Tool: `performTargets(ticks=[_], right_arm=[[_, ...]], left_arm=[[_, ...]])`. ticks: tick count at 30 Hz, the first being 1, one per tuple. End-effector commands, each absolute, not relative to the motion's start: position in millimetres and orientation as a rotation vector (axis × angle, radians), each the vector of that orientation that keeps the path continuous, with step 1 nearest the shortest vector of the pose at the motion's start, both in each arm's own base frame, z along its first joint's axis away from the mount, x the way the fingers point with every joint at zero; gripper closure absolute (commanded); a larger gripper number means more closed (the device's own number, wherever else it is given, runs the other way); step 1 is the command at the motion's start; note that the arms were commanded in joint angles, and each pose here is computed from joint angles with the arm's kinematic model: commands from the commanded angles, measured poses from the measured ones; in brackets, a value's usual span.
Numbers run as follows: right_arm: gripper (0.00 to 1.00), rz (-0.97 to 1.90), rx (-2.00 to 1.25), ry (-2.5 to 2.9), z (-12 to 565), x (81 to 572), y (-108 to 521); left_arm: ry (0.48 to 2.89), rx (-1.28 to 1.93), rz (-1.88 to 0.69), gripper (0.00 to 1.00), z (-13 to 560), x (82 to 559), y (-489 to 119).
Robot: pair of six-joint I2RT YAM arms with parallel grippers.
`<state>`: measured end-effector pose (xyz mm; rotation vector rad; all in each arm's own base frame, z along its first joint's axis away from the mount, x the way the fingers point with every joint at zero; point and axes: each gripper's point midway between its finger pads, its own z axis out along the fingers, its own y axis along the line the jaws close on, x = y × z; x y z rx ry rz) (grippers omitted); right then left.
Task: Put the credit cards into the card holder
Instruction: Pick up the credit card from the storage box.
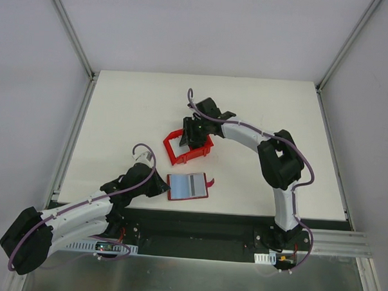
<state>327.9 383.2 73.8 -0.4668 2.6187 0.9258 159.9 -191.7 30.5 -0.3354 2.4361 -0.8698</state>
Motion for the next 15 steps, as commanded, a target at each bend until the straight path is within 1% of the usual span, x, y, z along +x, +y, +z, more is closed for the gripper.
performTargets(ticks=[1,15], right_arm=[[0.54,1.011,-0.469,2.54,103.1,330.2,389.4],[0.61,1.012,-0.449,2.517,111.9,332.5,385.1]], left_arm=[[2.397,-0.343,-0.878,1.0,43.3,170.2,-195.6],[2.395,-0.343,-0.878,1.0,44.3,171.5,-196.2]])
